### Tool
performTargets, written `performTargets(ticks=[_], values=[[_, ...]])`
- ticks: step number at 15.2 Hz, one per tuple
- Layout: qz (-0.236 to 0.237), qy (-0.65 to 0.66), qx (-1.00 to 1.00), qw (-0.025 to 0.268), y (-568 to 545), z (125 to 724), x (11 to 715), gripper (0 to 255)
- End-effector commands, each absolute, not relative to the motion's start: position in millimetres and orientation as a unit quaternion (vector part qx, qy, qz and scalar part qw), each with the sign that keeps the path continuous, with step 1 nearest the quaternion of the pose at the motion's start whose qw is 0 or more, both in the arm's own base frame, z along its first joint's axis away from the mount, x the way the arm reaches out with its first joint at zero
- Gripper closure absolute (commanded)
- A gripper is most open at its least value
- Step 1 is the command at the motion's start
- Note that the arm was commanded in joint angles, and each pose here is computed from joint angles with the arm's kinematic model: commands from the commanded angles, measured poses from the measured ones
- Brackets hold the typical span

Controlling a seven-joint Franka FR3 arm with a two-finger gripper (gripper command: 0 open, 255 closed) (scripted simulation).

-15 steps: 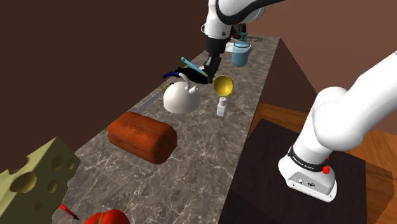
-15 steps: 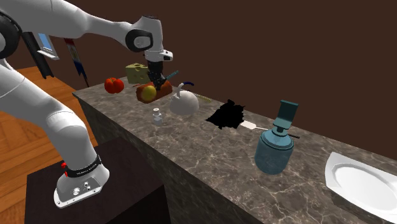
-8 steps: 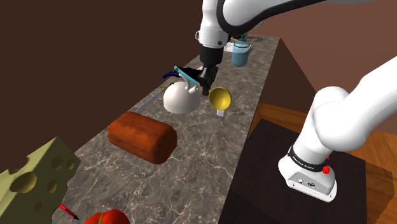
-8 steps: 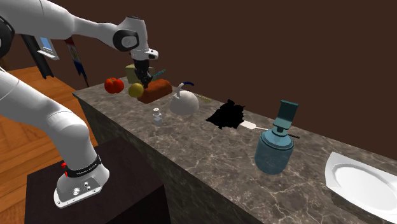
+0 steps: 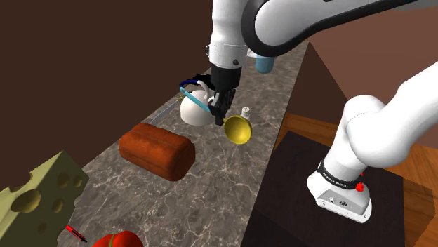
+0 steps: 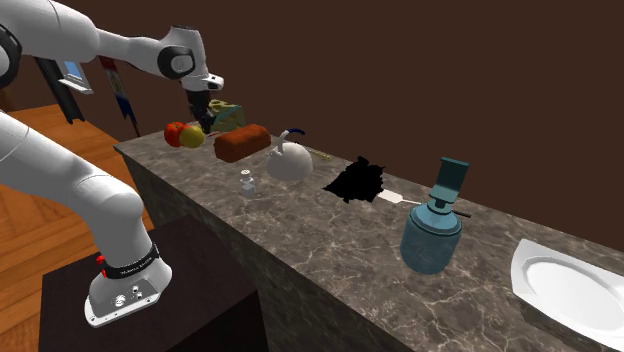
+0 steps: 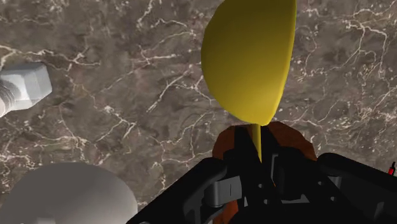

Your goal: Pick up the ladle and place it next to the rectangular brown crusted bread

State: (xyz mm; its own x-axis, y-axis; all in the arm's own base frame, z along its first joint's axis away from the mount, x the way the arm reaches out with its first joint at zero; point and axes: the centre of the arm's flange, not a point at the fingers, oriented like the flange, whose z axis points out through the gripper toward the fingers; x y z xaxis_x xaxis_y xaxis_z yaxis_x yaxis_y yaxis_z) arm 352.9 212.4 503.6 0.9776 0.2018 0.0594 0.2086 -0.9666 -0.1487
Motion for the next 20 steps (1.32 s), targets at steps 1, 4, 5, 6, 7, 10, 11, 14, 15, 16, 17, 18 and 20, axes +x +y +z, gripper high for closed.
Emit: performTargets(ticks=[1,4,5,6,7,10,11,14,15,16,17,18,20], values=[[-0.022,-0.103,-0.991,0.077,237.0,504.7,340.1,255],[-0.022,-0.103,-0.991,0.077,273.1,504.7,323.8,255],[-0.022,-0.103,-0.991,0.077,285.1,504.7,318.4,255],[-0.022,-0.103,-0.991,0.077,297.1,504.8,313.0,255],[-0.022,-0.103,-0.991,0.077,309.2,504.8,307.5,255],[-0.022,-0.103,-0.991,0.077,345.3,504.8,291.2,255],[-0.022,-0.103,-0.991,0.077,357.3,504.8,285.8,255],[-0.022,-0.103,-0.991,0.077,393.4,504.8,269.5,255],[-0.022,-0.103,-0.991,0.077,405.4,504.9,264.1,255],[-0.022,-0.103,-0.991,0.077,417.8,504.9,258.5,255],[-0.022,-0.103,-0.991,0.077,417.8,499.6,258.5,255],[-0.022,-0.103,-0.991,0.077,417.8,494.3,258.5,255],[-0.022,-0.103,-0.991,0.077,417.8,483.7,258.5,255]])
